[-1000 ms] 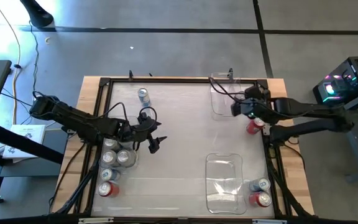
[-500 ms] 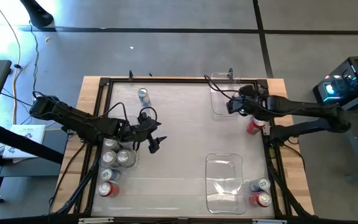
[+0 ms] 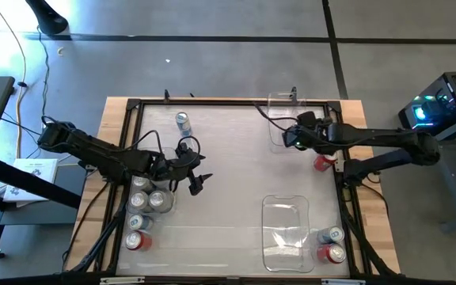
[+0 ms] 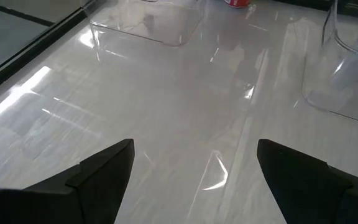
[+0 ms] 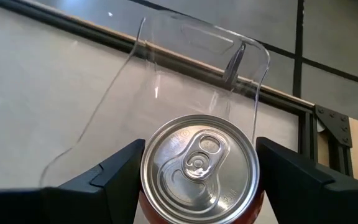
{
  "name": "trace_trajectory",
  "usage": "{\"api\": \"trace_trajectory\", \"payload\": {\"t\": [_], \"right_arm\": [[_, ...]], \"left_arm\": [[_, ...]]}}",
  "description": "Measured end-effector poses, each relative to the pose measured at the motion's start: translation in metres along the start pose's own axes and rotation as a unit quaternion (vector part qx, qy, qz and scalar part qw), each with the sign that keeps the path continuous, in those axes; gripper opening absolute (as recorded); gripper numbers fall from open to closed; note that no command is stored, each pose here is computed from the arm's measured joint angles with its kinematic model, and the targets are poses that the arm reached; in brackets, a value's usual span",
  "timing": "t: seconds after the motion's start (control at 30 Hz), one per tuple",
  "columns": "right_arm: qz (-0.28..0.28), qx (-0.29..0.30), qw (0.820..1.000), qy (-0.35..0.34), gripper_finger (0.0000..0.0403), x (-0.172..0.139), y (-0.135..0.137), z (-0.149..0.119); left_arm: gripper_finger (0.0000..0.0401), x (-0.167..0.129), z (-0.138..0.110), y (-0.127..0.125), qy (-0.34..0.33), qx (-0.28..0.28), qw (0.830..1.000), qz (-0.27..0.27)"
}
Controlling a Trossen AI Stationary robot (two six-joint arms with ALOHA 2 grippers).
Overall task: Sort soda cans
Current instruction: Put the top left red soda can into the top transparent bin
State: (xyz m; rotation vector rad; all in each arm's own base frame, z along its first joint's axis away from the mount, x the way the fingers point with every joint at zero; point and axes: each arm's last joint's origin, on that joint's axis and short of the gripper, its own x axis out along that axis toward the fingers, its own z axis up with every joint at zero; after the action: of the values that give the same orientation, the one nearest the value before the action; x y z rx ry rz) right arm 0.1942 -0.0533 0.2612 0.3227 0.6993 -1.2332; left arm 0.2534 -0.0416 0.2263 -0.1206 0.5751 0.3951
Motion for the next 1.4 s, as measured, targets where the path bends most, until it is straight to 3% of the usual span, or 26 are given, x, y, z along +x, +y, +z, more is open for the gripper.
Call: {"api": "trace_trajectory", "payload": {"t": [0.3, 0.73, 1.1, 1.4], "right_arm": [[-0.026, -0.019, 0.999, 0.042, 0.0261, 0.023, 0.011, -0.004], [-0.029, -0.011, 0.998, 0.059, 0.0261, 0.029, 0.006, 0.0], [-0.03, 0.078, 0.996, 0.005, 0.0259, 0.029, 0.011, 0.006], [-0.047, 0.121, 0.988, -0.089, 0.0264, 0.015, 0.022, -0.004]], "left_arm": [[0.0336, 0.0, 0.0, 0.0, 0.0, 0.004, 1.0, 0.0], [0.0336, 0.0, 0.0, 0.0, -0.001, 0.003, 1.0, 0.0], [0.0336, 0.0, 0.003, -0.001, -0.014, 0.0, 1.0, -0.005], [0.0336, 0.0, 0.003, -0.001, -0.015, 0.003, 1.0, -0.006]]}}
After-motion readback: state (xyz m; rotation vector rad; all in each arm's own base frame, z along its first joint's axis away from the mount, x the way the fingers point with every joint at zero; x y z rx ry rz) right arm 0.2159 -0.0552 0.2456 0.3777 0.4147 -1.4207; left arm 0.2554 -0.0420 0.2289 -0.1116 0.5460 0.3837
